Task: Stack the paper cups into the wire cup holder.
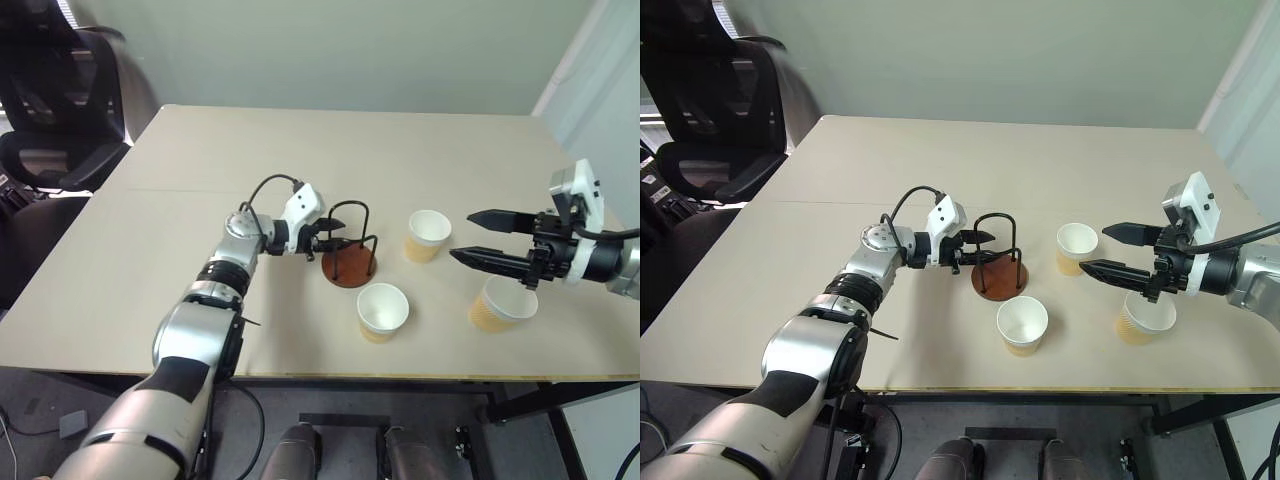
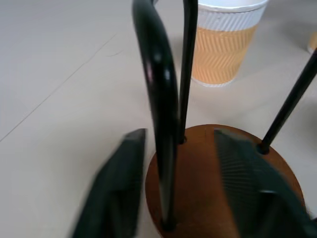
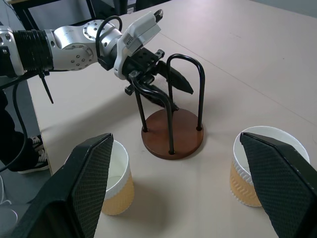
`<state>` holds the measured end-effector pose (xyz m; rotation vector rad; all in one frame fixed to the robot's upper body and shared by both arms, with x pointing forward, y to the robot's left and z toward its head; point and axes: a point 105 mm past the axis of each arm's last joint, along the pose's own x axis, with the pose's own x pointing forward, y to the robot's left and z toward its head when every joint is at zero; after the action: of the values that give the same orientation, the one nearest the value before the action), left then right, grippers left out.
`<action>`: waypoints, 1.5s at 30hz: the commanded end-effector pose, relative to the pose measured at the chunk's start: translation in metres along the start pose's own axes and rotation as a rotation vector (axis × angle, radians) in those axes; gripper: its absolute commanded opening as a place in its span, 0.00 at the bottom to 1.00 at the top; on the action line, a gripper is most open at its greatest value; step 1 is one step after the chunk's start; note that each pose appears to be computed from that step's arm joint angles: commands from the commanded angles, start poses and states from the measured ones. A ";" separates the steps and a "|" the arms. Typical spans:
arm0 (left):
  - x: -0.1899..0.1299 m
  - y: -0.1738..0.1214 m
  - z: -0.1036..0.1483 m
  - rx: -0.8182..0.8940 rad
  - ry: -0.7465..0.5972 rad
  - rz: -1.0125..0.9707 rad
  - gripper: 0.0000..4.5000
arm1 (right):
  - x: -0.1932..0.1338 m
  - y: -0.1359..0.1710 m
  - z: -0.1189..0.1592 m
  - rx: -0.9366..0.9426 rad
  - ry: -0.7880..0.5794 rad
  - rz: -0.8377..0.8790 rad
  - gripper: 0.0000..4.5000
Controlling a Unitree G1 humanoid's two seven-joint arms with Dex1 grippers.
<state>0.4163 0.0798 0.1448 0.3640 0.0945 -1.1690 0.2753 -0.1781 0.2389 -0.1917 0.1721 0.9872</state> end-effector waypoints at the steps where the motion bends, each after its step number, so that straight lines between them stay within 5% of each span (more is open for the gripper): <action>1: -0.003 0.004 0.010 0.025 -0.029 0.009 0.85 | 0.000 0.002 0.006 -0.035 -0.014 -0.003 0.93; 3: -0.004 0.005 0.011 0.023 -0.033 0.008 1.00 | 0.000 0.002 0.006 -0.035 -0.014 -0.003 0.93; 26: -0.021 0.016 0.015 0.080 -0.021 0.048 1.00 | 0.000 0.001 0.004 -0.025 0.008 0.005 0.93; 35: -0.041 0.002 -0.002 0.084 0.088 -0.125 1.00 | 0.013 0.005 -0.012 0.023 0.039 0.040 0.93; 45: -0.078 0.022 -0.010 0.142 0.220 -0.038 1.00 | 0.016 -0.014 -0.007 -0.041 0.027 -0.055 0.93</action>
<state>0.4026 0.1586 0.1475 0.5678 0.2555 -1.1935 0.2910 -0.1738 0.2175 -0.2067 0.2283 0.9633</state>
